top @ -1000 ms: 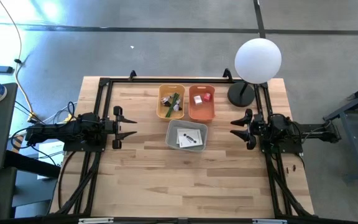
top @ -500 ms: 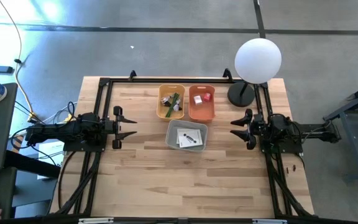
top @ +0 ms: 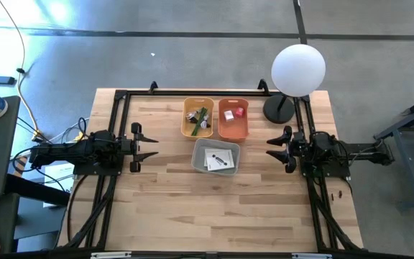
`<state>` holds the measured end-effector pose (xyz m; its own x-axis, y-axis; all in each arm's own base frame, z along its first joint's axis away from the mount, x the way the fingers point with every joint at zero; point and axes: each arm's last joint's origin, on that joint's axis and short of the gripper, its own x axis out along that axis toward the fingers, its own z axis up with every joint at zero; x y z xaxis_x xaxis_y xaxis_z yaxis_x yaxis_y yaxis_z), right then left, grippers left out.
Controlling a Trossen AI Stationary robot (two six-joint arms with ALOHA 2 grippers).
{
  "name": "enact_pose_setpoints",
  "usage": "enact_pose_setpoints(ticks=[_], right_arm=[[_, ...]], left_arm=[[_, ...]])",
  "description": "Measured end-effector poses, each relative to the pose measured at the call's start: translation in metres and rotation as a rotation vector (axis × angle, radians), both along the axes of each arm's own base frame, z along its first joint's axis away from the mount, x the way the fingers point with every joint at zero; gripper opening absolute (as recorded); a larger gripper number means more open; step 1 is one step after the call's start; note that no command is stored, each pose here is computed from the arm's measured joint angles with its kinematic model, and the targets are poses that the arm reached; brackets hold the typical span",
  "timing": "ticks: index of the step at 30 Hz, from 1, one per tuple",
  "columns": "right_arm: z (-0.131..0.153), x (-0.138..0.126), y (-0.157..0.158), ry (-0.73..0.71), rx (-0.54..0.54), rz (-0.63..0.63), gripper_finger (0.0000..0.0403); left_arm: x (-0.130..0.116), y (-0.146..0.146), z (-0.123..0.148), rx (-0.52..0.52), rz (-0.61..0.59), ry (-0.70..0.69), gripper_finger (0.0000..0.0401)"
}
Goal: Pick and place items into bin
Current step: Return to Home Position
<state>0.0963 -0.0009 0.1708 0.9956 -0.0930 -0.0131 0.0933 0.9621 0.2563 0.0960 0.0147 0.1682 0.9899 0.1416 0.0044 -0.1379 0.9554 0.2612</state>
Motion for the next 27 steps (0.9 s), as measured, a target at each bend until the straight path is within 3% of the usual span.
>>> enact_pose_setpoints(ticks=[27], right_arm=[[0.0000,0.0000,0.0000,0.000,0.000,0.000,0.0210]], left_arm=[[0.0000,0.0000,0.0000,0.000,0.000,0.000,0.0182]])
